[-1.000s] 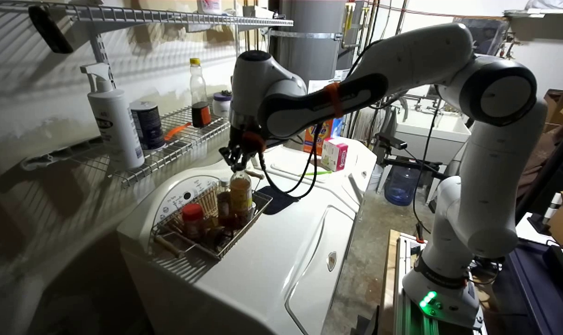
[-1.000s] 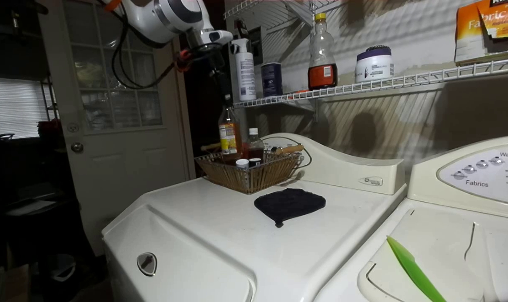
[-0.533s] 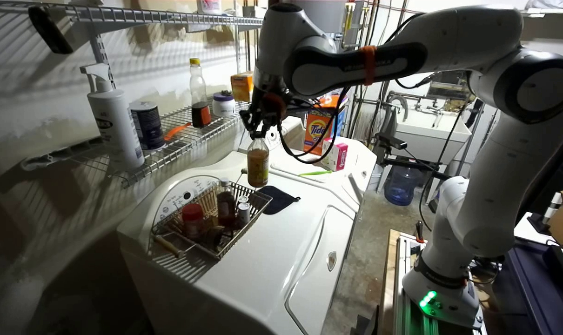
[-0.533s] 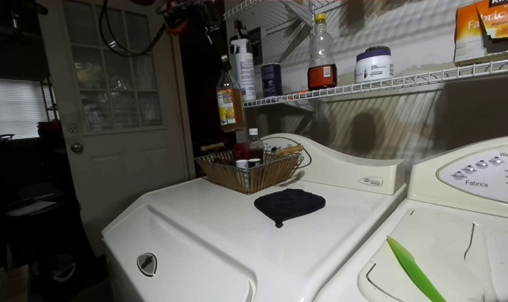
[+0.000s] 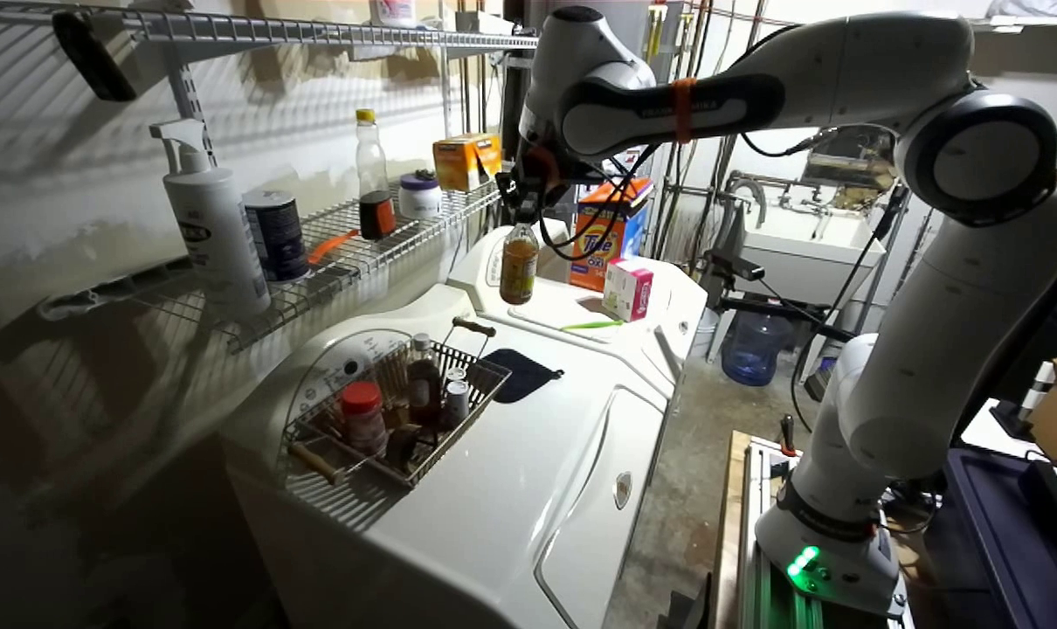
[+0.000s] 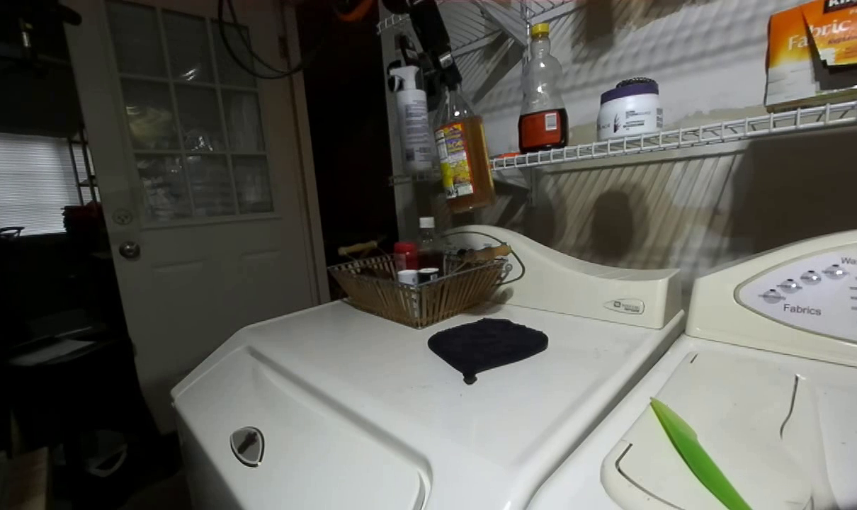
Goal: Put the vinegar bottle on the left washing machine.
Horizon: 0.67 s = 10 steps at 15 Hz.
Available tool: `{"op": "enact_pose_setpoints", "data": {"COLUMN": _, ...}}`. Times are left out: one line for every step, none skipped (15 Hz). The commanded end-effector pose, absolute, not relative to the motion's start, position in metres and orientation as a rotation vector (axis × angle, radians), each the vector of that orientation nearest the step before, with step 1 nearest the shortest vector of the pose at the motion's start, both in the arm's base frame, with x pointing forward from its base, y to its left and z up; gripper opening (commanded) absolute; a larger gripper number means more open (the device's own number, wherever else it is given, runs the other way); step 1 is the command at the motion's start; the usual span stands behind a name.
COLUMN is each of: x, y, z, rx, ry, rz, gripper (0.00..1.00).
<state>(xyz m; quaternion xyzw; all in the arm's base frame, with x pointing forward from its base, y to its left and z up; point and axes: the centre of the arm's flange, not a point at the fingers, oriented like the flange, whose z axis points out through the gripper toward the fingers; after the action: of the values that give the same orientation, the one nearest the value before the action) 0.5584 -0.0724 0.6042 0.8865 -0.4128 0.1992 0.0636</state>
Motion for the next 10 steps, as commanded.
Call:
{"op": "enact_pose_setpoints", "data": {"x": 0.559, "y": -0.075, "z": 0.599, "rx": 2.675, "ry": -1.247, "rz": 0.587, "gripper": 0.34}}
{"op": "enact_pose_setpoints", "data": {"x": 0.560, "y": -0.074, "z": 0.596, "rx": 2.678, "ry": -1.242, "rz": 0.579, "gripper": 0.34}}
{"op": "enact_pose_setpoints", "data": {"x": 0.561, "y": -0.069, "z": 0.594, "rx": 2.683, "ry": -1.233, "rz": 0.574, "gripper": 0.34}}
{"op": "enact_pose_setpoints", "data": {"x": 0.562, "y": -0.064, "z": 0.593, "rx": 2.689, "ry": -1.224, "rz": 0.574, "gripper": 0.34}}
{"op": "enact_pose_setpoints", "data": {"x": 0.563, "y": -0.061, "z": 0.593, "rx": 2.692, "ry": -1.218, "rz": 0.575, "gripper": 0.34}}
{"op": "enact_pose_setpoints", "data": {"x": 0.563, "y": -0.061, "z": 0.594, "rx": 2.693, "ry": -1.217, "rz": 0.576, "gripper": 0.34}}
{"op": "enact_pose_setpoints", "data": {"x": 0.563, "y": -0.061, "z": 0.594, "rx": 2.693, "ry": -1.217, "rz": 0.575, "gripper": 0.34}}
{"op": "enact_pose_setpoints", "data": {"x": 0.568, "y": -0.067, "z": 0.590, "rx": 2.677, "ry": -1.210, "rz": 0.608, "gripper": 0.09}}
{"op": "enact_pose_setpoints", "data": {"x": 0.576, "y": -0.074, "z": 0.587, "rx": 2.677, "ry": -1.209, "rz": 0.625, "gripper": 0.09}}
{"op": "enact_pose_setpoints", "data": {"x": 0.586, "y": -0.079, "z": 0.582, "rx": 2.682, "ry": -1.191, "rz": 0.629, "gripper": 0.09}}
